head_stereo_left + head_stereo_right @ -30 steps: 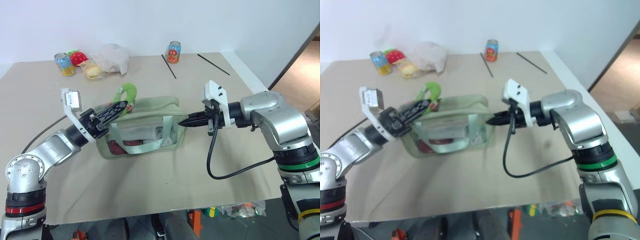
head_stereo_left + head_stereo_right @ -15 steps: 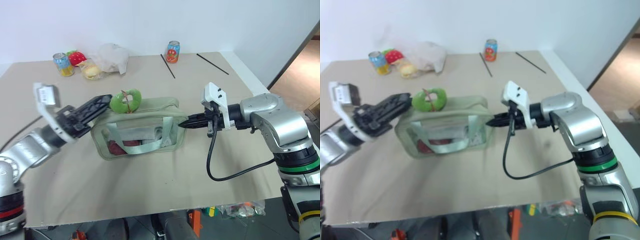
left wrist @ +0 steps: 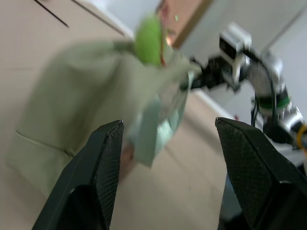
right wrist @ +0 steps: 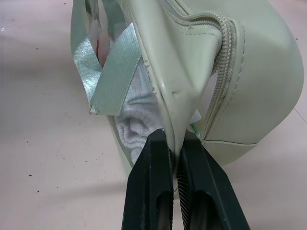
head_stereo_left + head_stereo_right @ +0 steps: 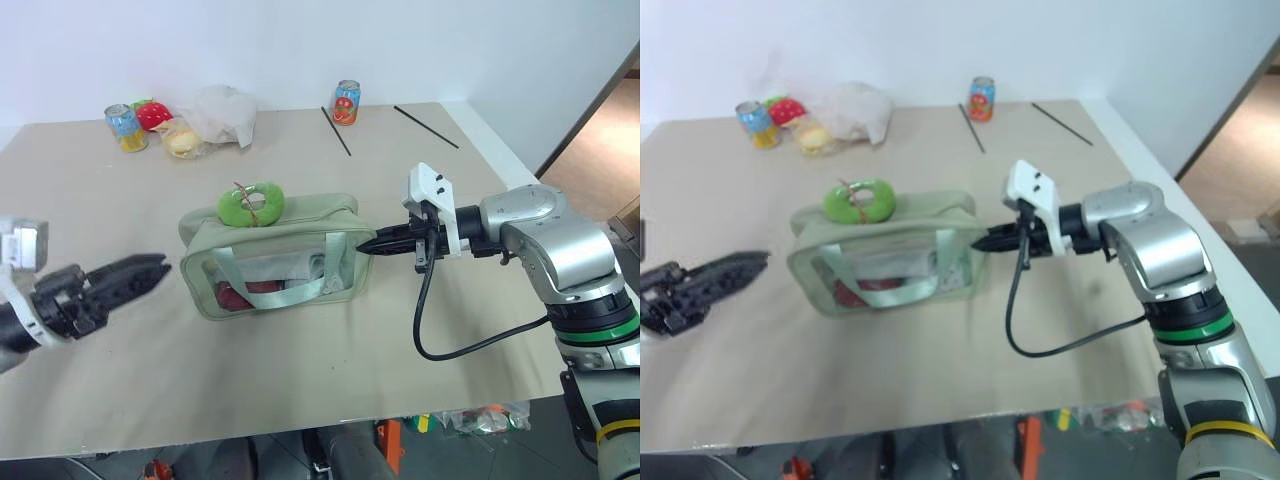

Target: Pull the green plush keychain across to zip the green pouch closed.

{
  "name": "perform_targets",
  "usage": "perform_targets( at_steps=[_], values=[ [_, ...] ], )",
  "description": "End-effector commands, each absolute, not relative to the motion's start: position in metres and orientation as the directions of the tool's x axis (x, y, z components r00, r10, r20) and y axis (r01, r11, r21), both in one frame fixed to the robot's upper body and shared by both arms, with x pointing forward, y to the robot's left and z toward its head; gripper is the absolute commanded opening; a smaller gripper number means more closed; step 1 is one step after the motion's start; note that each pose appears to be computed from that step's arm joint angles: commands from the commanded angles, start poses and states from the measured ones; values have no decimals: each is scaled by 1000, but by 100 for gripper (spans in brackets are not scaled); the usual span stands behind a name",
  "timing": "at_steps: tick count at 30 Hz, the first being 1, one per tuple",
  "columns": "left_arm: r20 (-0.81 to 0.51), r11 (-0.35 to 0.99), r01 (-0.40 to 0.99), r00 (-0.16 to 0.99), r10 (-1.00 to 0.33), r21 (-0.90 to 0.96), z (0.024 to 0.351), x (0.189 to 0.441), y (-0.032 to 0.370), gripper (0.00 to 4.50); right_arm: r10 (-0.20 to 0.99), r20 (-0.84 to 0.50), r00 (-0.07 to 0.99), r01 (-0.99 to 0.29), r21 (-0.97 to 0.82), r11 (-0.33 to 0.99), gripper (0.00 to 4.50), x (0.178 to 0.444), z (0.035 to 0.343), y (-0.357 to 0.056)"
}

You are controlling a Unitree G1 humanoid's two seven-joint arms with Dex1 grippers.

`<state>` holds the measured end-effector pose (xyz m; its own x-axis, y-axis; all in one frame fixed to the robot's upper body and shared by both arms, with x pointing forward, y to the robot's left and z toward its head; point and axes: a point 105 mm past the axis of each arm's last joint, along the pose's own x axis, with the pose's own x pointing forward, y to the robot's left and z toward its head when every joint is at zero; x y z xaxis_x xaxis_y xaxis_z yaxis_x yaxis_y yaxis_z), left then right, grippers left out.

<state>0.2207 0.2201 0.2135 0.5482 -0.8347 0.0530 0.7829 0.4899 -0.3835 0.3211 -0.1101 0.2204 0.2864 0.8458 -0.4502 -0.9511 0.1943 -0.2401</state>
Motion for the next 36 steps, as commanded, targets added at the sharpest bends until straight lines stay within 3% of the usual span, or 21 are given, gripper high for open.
perform_targets(
  at_steps=[1,9,18,27,36],
  values=[
    [23,476,813,512,-859,-335,209,220,212,315,852,-437,287,-945,-274,178,0,320,231,-108],
    [-4,501,802,529,-849,-325,203,233,215,315,847,-440,297,-942,-277,187,0,318,232,-110],
    [156,461,844,512,-845,-273,250,218,237,315,843,-443,306,-940,-278,196,0,318,232,-113],
    [77,491,808,540,-838,-326,225,222,237,315,847,-439,301,-941,-278,191,0,318,232,-111],
    [34,474,806,518,-855,-356,199,247,216,315,847,-435,306,-940,-281,195,0,316,234,-111]
  ],
)
